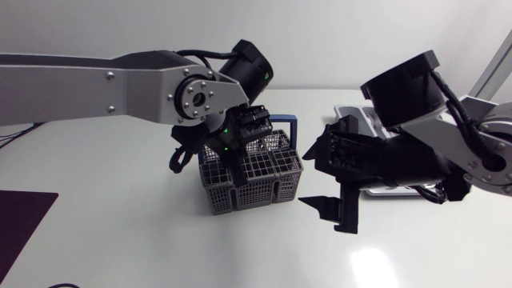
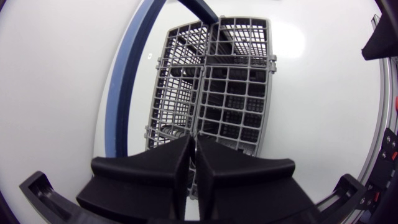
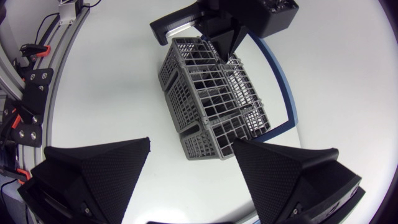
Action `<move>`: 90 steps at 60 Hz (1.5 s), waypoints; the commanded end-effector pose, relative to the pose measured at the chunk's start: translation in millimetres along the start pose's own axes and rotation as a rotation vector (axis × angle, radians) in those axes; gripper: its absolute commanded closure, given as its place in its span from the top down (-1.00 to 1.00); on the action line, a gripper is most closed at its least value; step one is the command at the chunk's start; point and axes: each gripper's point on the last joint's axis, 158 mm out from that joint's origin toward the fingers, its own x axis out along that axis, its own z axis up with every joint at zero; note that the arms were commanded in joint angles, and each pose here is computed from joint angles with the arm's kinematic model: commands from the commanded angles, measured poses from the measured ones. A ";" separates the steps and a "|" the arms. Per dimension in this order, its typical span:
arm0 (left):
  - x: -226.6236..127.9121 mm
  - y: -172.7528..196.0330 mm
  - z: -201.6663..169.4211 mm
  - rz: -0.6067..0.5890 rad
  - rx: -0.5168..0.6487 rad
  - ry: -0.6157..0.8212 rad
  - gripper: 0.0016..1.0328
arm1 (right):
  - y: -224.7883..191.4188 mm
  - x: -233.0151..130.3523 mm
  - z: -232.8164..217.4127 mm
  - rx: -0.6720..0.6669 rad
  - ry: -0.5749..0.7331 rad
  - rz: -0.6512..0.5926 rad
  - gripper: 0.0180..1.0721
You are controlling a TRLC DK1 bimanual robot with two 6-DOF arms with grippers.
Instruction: Unload the cutlery basket into the drawer organizer.
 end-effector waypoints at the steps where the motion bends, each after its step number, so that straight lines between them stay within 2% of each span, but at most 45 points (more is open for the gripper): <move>1: -10.7 -5.3 -0.1 0.001 -0.006 -0.023 -0.92 | 9.1 0.4 -9.2 0.016 0.018 0.021 0.83; 28: -37.7 -3.7 0.2 0.059 0.002 -0.045 -0.92 | 9.6 -12.1 -6.5 0.022 0.002 0.003 0.83; 58: -87.3 18.0 8.3 0.118 -0.152 -0.131 -0.92 | 9.8 -24.4 -2.9 0.051 -0.018 -0.019 0.83; 65: -111.7 21.3 12.6 0.127 -0.192 -0.185 -0.92 | 6.5 -28.5 0.9 0.081 -0.034 -0.035 0.83; 75: -126.7 28.1 9.4 0.137 -0.245 -0.214 -0.92 | 3.5 -37.5 10.5 0.141 -0.077 -0.057 0.91; 81: -137.6 29.6 11.0 0.109 -0.302 -0.253 -0.92 | -0.1 -41.2 17.8 0.196 -0.115 -0.069 0.91; 90: -143.1 15.4 19.4 -0.053 -0.415 -0.325 -0.92 | 1.7 -43.5 32.2 0.249 -0.168 -0.071 0.90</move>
